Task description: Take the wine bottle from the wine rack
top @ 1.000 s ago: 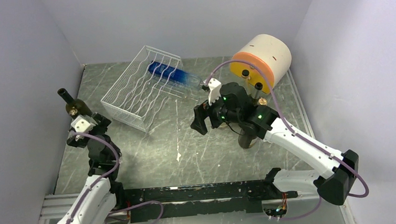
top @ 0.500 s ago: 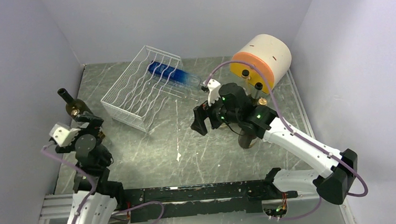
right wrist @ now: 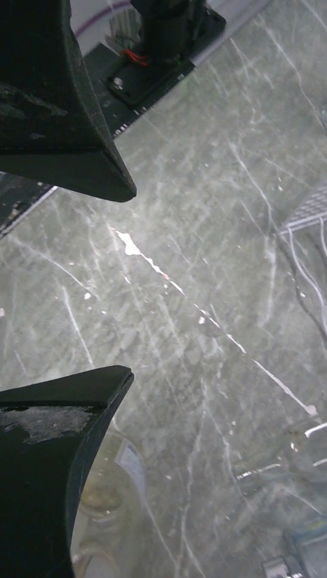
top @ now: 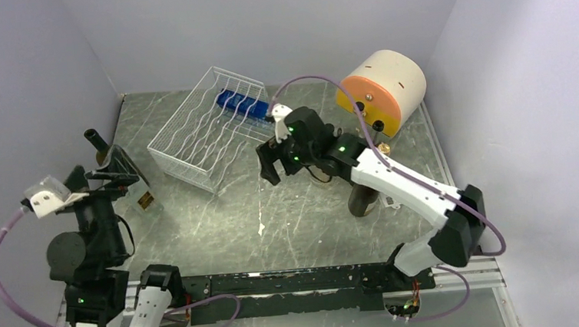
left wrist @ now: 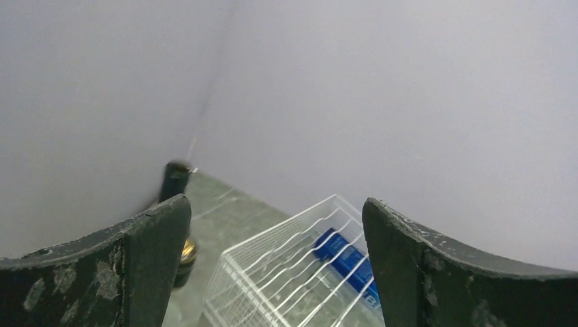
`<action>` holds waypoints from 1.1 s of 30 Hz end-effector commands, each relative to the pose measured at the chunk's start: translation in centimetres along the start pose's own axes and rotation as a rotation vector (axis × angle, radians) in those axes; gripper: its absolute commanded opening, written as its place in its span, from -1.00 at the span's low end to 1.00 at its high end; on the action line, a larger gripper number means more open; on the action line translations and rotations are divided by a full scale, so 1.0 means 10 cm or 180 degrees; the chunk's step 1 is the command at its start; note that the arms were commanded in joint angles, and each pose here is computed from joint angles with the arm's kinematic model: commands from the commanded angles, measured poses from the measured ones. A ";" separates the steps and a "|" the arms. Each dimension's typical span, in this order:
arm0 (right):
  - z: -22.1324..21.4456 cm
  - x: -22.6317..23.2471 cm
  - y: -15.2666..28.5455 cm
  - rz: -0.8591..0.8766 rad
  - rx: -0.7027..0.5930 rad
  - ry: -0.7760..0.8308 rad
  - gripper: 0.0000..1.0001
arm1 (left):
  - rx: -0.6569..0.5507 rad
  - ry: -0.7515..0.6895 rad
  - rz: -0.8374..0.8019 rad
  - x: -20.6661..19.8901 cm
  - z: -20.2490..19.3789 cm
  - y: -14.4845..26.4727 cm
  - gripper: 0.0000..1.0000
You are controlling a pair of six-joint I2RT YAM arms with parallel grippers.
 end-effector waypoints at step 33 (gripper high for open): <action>-0.11 -1.44 -2.04 -0.1701 0.0781 0.0730 0.93 | 0.1120 -0.0238 -0.2305 -1.44 -1.29 -0.83 0.89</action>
Point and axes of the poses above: each gripper's point midway between its finger pads, its own y axis back along the fingers, its own x axis along the line the jaws close on, z = x × y, the point moved 2 cm from there along y, back along the fingers, and after that the axes turned 7 degrees about y, right-handed, at the moved point
